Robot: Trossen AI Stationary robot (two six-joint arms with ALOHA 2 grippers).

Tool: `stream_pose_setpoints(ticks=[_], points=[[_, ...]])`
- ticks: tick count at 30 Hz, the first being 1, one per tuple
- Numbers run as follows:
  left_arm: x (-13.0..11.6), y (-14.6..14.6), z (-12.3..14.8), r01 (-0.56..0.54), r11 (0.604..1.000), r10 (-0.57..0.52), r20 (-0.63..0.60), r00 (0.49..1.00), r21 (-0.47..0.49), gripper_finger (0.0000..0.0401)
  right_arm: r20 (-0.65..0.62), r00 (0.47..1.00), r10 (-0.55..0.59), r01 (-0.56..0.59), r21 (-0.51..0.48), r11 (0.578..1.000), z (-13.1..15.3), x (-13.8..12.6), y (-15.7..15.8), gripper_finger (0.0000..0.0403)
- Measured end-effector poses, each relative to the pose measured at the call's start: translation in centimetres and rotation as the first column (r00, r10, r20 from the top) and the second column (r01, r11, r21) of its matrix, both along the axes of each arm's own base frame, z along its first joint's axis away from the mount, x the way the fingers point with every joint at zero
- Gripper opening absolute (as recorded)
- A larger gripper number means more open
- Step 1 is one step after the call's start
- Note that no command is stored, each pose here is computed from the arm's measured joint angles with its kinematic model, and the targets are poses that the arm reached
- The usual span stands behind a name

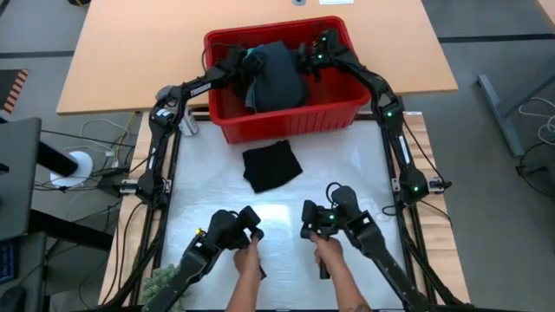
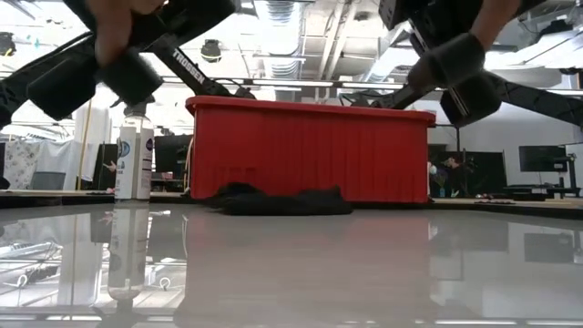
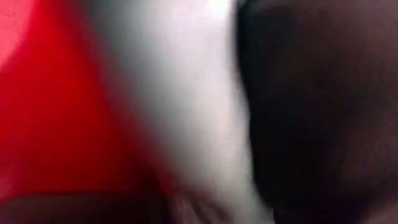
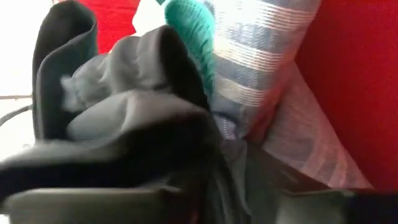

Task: Fold Laundry from Bin
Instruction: Put all the folded clothes into the red organizer bin

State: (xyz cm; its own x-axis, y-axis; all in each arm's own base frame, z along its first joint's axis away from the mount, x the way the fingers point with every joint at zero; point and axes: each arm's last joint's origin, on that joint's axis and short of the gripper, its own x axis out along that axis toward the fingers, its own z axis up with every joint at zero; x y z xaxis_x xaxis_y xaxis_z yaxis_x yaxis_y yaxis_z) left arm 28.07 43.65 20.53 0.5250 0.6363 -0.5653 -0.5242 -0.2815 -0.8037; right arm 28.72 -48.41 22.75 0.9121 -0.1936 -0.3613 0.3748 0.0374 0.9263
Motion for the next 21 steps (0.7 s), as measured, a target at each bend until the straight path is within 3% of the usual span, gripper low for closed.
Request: stream_pose_setpoints(ticks=[3, 7, 12, 21], points=[[-0.6, 0.4, 0.1, 0.058, 0.997, -0.056, -0.047, 0.997, 0.052, 0.0127, 0.0, 1.0, -0.015, 0.015, -0.002, 1.0, 0.0, -0.6, -0.4, 0.017], [-1.5, 0.5, -0.4, 0.075, 0.997, -0.071, -0.12, 0.99, 0.026, 0.0168, -0.021, 0.998, -0.063, 0.063, 0.005, 0.998, -0.1, -1.6, -0.9, 0.0215], [-2.2, 0.6, -0.8, 0.104, 0.995, -0.101, -0.192, 0.976, 0.008, 0.0198, -0.05, 0.995, -0.09, 0.087, -0.043, 0.995, -0.1, -2.0, -1.1, 0.0222], [-2.9, 1.6, 0.5, 0.238, 0.965, -0.211, -0.215, 0.954, 0.108, 0.0202, -0.048, 0.992, -0.115, 0.108, -0.126, 0.986, 1.6, -2.4, -1.2, 0.0213]])
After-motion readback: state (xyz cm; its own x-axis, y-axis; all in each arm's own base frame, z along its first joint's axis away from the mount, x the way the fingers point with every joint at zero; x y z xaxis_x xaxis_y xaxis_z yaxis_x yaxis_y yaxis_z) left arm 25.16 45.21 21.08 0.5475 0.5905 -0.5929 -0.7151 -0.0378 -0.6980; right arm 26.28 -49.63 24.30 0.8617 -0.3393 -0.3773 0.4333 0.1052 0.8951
